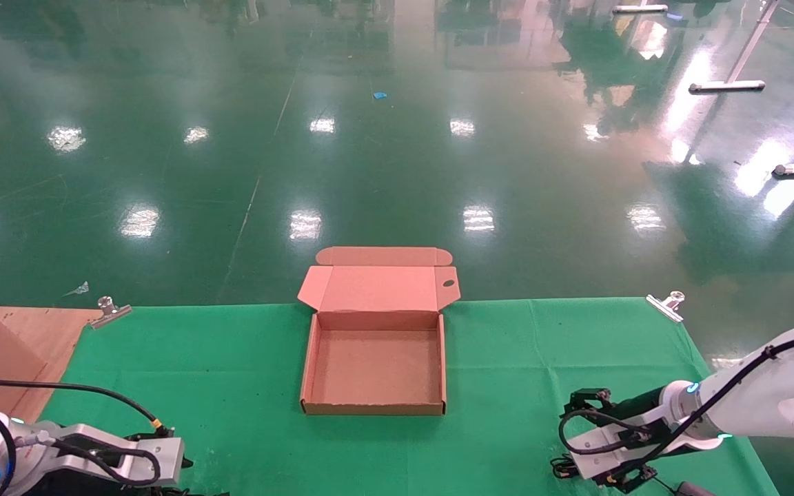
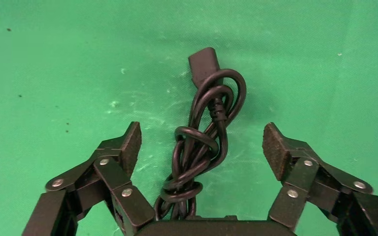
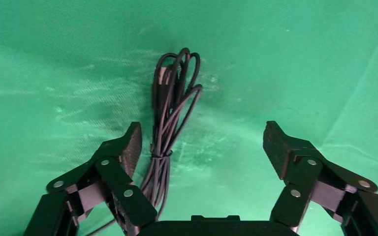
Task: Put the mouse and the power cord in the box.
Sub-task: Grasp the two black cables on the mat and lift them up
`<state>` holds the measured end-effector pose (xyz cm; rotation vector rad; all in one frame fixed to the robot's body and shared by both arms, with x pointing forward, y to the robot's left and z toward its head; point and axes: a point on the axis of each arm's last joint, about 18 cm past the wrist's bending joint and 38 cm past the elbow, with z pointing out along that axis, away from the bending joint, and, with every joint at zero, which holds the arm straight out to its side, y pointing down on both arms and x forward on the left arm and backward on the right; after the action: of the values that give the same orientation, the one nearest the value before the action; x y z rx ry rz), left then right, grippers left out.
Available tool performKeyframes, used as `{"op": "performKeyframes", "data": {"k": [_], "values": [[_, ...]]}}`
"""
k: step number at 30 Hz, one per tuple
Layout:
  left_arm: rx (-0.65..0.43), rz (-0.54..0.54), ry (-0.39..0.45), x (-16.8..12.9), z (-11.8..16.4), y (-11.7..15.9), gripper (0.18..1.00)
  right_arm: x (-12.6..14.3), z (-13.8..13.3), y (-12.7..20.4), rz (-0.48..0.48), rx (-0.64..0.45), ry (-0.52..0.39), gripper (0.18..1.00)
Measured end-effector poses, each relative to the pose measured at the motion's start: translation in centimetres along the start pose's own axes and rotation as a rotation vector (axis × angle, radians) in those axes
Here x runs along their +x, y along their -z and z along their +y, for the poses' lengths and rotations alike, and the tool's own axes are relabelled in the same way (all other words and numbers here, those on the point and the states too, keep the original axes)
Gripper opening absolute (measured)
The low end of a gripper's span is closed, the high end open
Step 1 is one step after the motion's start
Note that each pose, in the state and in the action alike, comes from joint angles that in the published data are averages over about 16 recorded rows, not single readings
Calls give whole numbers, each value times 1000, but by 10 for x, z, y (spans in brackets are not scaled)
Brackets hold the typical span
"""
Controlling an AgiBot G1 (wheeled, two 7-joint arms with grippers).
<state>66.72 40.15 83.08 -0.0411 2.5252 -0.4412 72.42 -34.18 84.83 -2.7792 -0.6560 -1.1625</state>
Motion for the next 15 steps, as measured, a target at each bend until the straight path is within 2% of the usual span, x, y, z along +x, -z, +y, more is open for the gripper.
{"op": "performKeyframes", "data": {"k": [7,15], "values": [[10,3,4,2,1,-1,847,-2,0,1,-8,5,3,851],[4,12,1,6,2,-5,697,-7,0,-1,-19,12,1,680]]}}
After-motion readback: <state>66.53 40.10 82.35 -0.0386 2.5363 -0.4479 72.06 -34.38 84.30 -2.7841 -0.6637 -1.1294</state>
